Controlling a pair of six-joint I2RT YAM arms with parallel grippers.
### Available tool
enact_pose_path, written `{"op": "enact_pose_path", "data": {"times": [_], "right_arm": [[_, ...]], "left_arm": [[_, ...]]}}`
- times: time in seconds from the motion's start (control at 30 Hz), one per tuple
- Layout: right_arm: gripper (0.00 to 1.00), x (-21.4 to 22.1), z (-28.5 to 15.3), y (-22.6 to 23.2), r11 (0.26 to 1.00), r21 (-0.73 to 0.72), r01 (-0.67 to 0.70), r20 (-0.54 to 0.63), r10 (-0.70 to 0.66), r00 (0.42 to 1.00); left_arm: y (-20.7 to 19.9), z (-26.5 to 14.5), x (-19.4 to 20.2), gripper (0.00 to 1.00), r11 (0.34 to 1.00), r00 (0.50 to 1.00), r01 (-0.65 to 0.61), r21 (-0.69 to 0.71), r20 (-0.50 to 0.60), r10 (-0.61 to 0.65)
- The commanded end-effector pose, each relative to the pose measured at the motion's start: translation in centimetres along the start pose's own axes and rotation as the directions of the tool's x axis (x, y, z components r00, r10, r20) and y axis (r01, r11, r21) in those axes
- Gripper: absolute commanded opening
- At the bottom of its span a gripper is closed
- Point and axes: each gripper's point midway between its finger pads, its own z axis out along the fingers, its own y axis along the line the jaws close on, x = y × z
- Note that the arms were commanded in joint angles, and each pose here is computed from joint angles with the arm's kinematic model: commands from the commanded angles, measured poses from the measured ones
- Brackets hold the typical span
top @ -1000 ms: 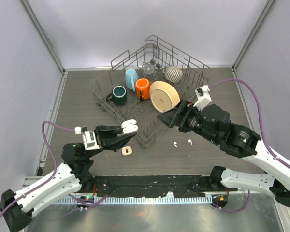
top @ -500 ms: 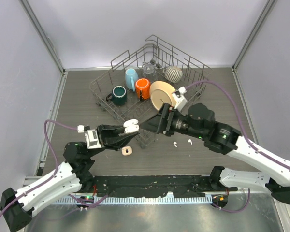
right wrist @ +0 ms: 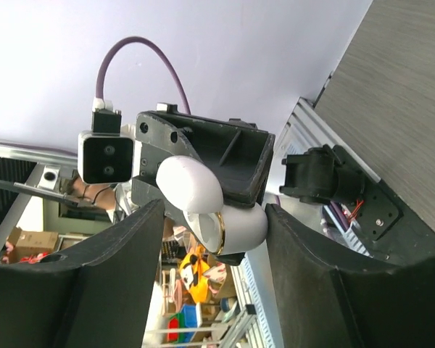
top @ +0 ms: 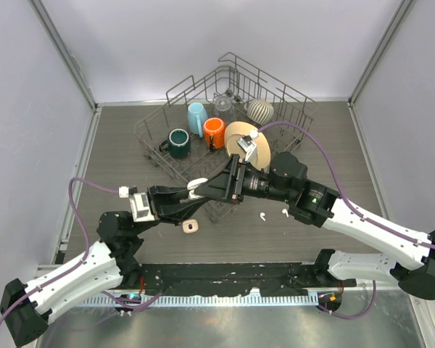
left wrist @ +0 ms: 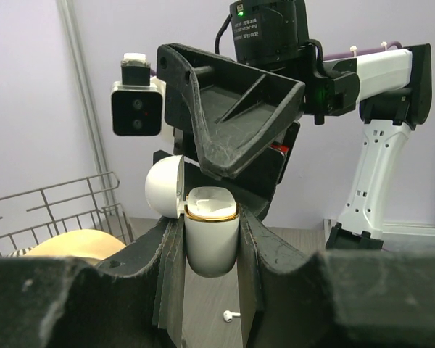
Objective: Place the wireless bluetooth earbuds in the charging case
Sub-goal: Open the charging case.
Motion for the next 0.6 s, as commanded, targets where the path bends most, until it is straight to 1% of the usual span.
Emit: {"op": "enact_pose_path", "data": {"times": [0.0, 0.1, 0.17, 0.27, 0.3, 0.37, 0.4, 0.43, 0.47, 0.5, 0.53, 0.57], "right_arm": [[0.62, 0.15, -0.14, 2.54, 0.994, -0.106, 0.002, -0.018, -0.004, 1.0], [0.62, 0.08, -0.42, 2.6, 0.995, -0.105, 0.005, -0.01, -0.006, 1.0], [0.58, 0.02, -0.41, 2.54, 0.995, -0.103, 0.005, -0.008, -0.006, 1.0], [0.44, 0.05, -0.38, 2.59, 0.994, -0.109, 0.004, -0.007, -0.005, 1.0], [0.36, 0.02, -0.38, 2.66, 0.994, -0.112, 0.005, -0.006, -0.006, 1.0], [0.29, 0.01, -0.38, 2.68, 0.994, -0.113, 0.007, -0.005, -0.008, 1.0], [0.2, 0.03, -0.4, 2.8, 0.993, -0.117, 0.01, -0.005, -0.01, 1.0], [0.16, -0.03, -0.36, 2.76, 0.993, -0.116, 0.008, -0.004, -0.009, 1.0], [0.12, -0.06, -0.36, 2.82, 0.993, -0.119, 0.011, -0.003, -0.011, 1.0], [0.04, -0.1, -0.36, 2.93, 0.992, -0.123, 0.009, -0.001, -0.009, 1.0], [0.01, -0.11, -0.45, 3.07, 0.991, -0.13, 0.01, 0.0, -0.01, 1.0], [0.01, -0.18, -0.48, 3.23, 0.99, -0.137, 0.007, 0.004, -0.007, 1.0]], "left_arm": [[0.15, 0.8, -2.37, 0.0, 0.999, 0.996, -0.05, 0.001, 0.07, 0.05], [0.22, 0.8, -2.47, 0.0, 0.999, 0.996, -0.049, -0.004, 0.076, 0.05], [0.21, 0.84, -2.52, 0.0, 0.999, 0.996, -0.052, -0.003, 0.077, 0.052], [0.18, 0.95, -2.59, 0.0, 0.999, 0.996, -0.049, 0.0, 0.078, 0.049], [0.18, 0.93, -2.47, 0.0, 0.999, 0.996, -0.047, 0.0, 0.075, 0.046], [0.17, 0.94, -2.44, 0.0, 0.999, 0.996, -0.045, 0.002, 0.074, 0.044], [0.1, 0.93, -2.48, 0.0, 0.999, 0.996, -0.044, 0.006, 0.075, 0.043], [0.0, 0.97, -2.49, 0.01, 0.999, 0.996, -0.04, 0.01, 0.075, 0.039], [0.01, 0.95, -2.42, 0.03, 0.999, 0.997, -0.037, 0.009, 0.074, 0.036], [0.08, 0.97, -2.54, 0.12, 0.999, 0.996, -0.036, 0.005, 0.077, 0.035], [0.14, 0.94, -2.49, 0.15, 1.0, 0.996, -0.031, 0.0, 0.078, 0.031], [0.22, 0.9, -2.59, 0.17, 0.999, 0.996, -0.032, -0.005, 0.084, 0.032]]}}
